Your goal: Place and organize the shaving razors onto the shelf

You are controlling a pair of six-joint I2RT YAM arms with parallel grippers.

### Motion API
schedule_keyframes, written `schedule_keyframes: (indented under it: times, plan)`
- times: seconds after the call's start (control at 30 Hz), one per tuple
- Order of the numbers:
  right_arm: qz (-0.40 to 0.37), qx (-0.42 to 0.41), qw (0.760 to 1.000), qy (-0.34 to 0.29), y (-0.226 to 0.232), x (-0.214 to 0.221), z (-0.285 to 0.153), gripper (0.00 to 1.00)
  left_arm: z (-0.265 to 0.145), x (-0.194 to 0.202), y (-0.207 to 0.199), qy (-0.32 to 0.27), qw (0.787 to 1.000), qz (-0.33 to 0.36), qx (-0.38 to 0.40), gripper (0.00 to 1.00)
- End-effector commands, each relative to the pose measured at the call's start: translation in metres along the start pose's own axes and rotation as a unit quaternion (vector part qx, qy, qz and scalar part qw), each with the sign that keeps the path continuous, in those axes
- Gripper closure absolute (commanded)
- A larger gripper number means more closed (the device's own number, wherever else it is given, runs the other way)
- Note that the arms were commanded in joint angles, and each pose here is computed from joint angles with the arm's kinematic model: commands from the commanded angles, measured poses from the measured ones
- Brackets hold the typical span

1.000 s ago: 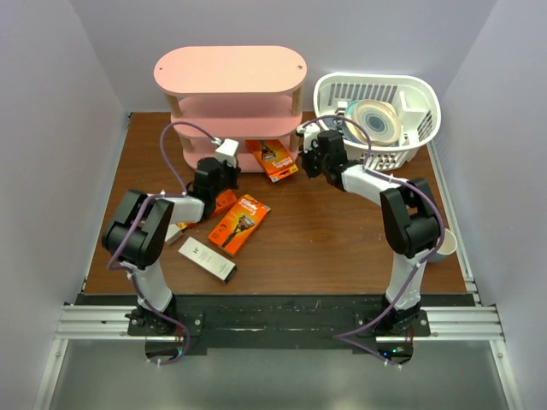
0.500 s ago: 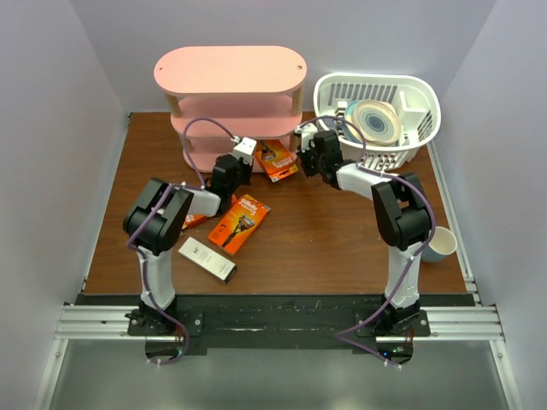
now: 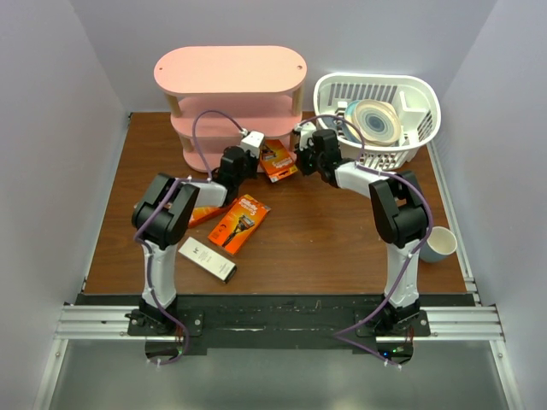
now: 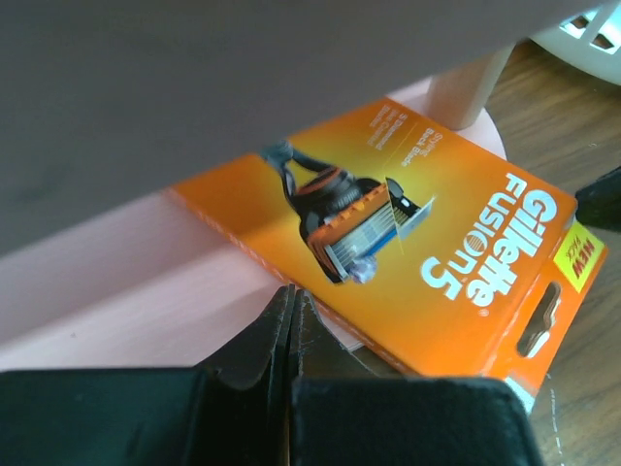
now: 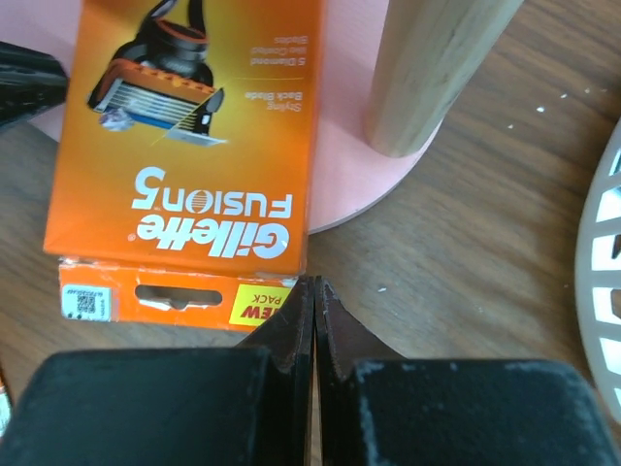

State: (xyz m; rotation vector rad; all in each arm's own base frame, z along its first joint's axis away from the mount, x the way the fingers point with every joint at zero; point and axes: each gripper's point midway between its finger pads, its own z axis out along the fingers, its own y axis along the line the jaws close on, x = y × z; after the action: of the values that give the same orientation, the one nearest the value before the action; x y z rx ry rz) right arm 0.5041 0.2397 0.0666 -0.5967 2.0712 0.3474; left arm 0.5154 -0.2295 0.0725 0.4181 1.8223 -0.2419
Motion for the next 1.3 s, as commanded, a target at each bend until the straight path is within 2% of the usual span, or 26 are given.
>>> schedule_keyframes:
  times: [0.0,0.23,0.5,0.7,0.83,0.97,1.1,1.13,1.17,1.23,1.27]
  plan:
    - [0.019,-0.037,0.999,0.003,0.022,0.004,-0.003,1.0,0.007,-0.016,-0.011,-0.016,1.0,0.007,0.014,1.0]
    - [0.025,-0.056,0.998,0.008,0.041,0.011,-0.007,1.0,0.006,-0.017,-0.021,-0.019,0.999,0.02,0.018,1.0]
    - [0.024,-0.022,0.999,0.0,0.029,0.007,-0.009,1.0,0.009,-0.017,-0.025,-0.019,1.0,0.019,0.013,1.0]
    - [0.047,-0.014,0.999,-0.012,0.026,-0.003,-0.006,1.0,0.012,-0.019,-0.021,-0.015,1.0,0.015,-0.023,1.0]
    - [0.051,-0.012,0.999,-0.013,0.026,-0.007,-0.003,1.0,0.008,-0.024,-0.006,-0.015,0.997,0.015,-0.077,0.99]
    - [0.047,0.007,0.999,-0.01,0.017,-0.008,-0.015,1.0,-0.009,-0.038,-0.001,-0.019,0.996,-0.008,-0.088,0.96]
    - [0.04,0.035,0.999,-0.001,0.002,-0.005,-0.035,1.0,-0.038,-0.038,0.002,0.011,0.996,-0.018,-0.09,0.93]
    - [0.038,0.037,0.999,0.003,0.001,-0.005,-0.041,1.0,-0.047,-0.028,-0.001,0.039,0.996,-0.017,-0.084,0.91]
    - [0.021,0.04,0.999,0.001,-0.002,-0.007,-0.049,1.0,-0.06,-0.041,-0.001,0.031,0.996,-0.021,-0.079,0.9]
    - [0.006,0.034,0.999,0.012,-0.001,-0.003,-0.058,1.0,-0.081,-0.023,-0.012,0.062,0.997,-0.016,-0.04,0.87]
    - [-0.013,0.027,0.999,0.014,0.0,-0.003,-0.064,1.0,-0.094,-0.033,-0.02,0.051,0.999,-0.015,-0.014,0.86]
